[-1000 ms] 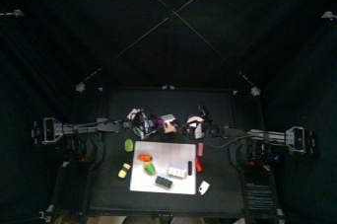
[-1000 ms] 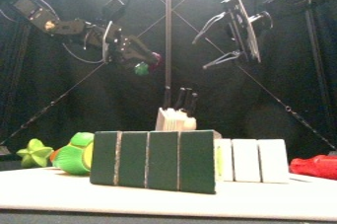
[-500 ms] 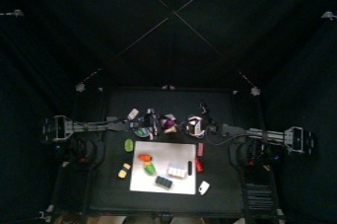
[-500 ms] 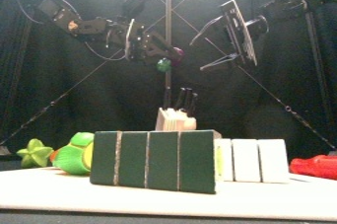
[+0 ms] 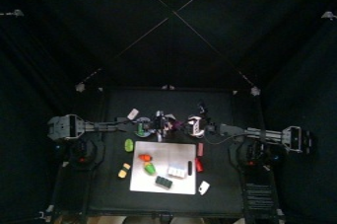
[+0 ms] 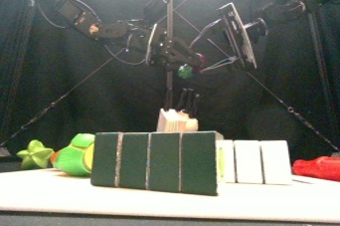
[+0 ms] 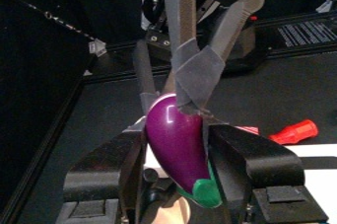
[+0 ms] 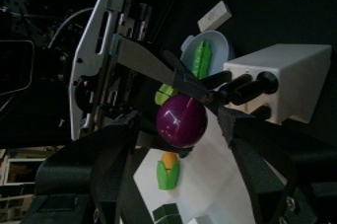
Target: Hand over eggplants to left hand
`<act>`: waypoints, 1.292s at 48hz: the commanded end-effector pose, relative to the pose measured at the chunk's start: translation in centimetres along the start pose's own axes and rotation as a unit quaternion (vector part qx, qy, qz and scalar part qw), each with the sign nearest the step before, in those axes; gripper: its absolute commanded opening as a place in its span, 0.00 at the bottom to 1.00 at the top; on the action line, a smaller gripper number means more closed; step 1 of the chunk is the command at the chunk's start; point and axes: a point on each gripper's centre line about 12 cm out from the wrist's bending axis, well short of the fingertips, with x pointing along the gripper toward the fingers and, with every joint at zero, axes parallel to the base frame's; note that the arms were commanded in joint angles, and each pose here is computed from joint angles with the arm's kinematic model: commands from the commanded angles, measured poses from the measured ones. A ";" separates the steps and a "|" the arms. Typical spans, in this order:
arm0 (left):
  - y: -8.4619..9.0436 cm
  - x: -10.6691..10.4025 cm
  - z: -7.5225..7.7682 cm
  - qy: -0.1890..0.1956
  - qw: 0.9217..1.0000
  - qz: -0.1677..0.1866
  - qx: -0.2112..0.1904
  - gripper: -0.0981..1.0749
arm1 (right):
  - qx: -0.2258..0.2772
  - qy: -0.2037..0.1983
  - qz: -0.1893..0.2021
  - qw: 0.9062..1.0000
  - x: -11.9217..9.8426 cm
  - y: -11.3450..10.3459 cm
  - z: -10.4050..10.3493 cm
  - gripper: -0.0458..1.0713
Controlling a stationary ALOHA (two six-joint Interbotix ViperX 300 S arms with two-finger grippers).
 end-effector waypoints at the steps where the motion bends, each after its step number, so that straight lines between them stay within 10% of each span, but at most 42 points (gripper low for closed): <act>1: 0.5 0.3 1.6 -0.021 1.000 0.006 0.002 0.63 | 0.000 -0.009 0.016 1.000 -0.1 1.0 0.7 0.89; 18: 0.6 0.8 1.5 -0.019 1.000 0.006 0.003 0.63 | -0.005 -0.008 0.007 1.000 0.2 0.5 0.7 0.85; 37: 0.8 0.8 1.5 -0.019 1.000 0.008 0.002 0.66 | -0.004 -0.006 0.002 1.000 0.2 0.2 0.5 0.59; 62: 0.8 0.7 1.4 -0.021 1.000 0.008 0.000 0.93 | -0.004 -0.001 -0.004 1.000 0.1 -0.5 0.0 0.58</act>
